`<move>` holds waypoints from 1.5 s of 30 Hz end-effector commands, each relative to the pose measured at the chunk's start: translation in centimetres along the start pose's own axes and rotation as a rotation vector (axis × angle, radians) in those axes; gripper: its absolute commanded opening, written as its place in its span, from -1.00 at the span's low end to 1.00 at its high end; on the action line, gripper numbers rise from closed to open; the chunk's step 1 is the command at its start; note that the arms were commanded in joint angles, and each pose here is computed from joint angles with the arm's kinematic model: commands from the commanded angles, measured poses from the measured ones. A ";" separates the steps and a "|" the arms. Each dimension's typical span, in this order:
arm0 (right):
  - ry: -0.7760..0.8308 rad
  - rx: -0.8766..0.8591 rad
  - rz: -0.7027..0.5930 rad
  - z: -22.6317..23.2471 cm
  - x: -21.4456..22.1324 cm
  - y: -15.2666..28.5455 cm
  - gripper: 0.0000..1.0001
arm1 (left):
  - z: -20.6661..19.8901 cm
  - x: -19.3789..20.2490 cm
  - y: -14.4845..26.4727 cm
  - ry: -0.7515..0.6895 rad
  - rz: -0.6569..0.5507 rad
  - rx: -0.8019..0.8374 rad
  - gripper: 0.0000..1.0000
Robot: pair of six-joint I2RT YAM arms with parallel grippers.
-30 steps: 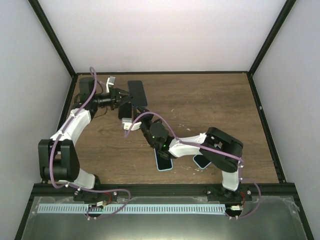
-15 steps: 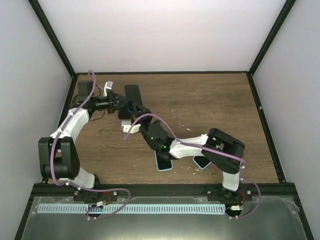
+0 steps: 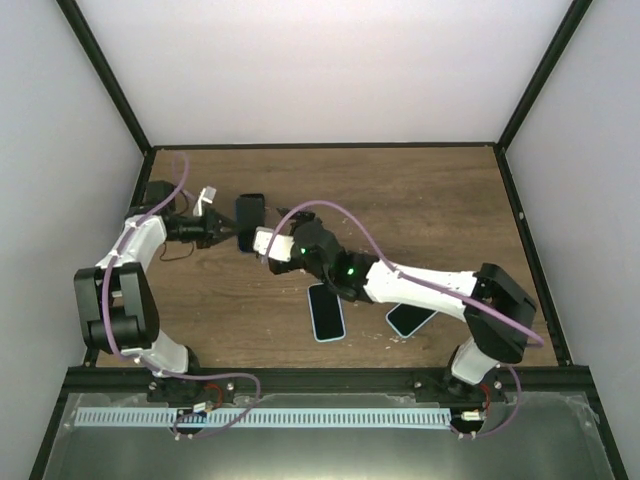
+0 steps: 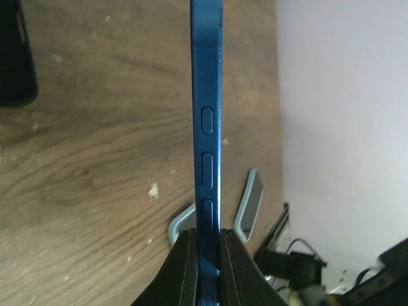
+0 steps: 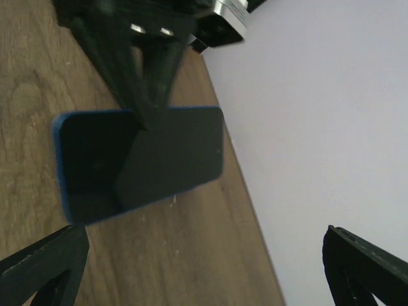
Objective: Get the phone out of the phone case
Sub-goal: Place the phone at the center of the board.
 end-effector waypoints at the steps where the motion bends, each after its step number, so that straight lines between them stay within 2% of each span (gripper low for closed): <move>1: -0.214 -0.195 0.033 -1.9 1.9 0.9 1.00 | 1.7 2.0 0.4 -0.111 0.095 -0.046 -1.00; 7: -0.309 -0.248 0.039 -3.5 3.8 1.8 1.00 | 4.8 3.0 0.3 -0.054 0.157 -0.073 -1.00; 17: -0.346 -0.266 0.062 -3.8 5.1 1.8 1.00 | 9.5 3.0 -1.4 0.111 0.257 -0.089 -1.00; 31: -0.345 -0.291 0.072 -3.2 5.3 1.1 1.00 | 12.3 1.6 -1.9 0.164 0.232 -0.131 -0.98; 38: -0.345 -0.298 0.079 -2.9 5.5 0.8 1.00 | 13.3 0.9 -2.3 0.164 0.220 -0.169 -0.76; 45: -0.346 -0.299 0.086 -2.8 5.6 0.6 1.00 | 13.2 0.6 -2.0 0.144 0.185 -0.223 -0.16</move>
Point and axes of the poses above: each gripper's point midway between its finger pads, its own y axis back along the fingers, its own z axis along the line the jaws close on, x = y × z, the point moved 7 cm from there along y, back along the fingers, and after that the axes turned 9 degrees about y, right-handed, at the moved point
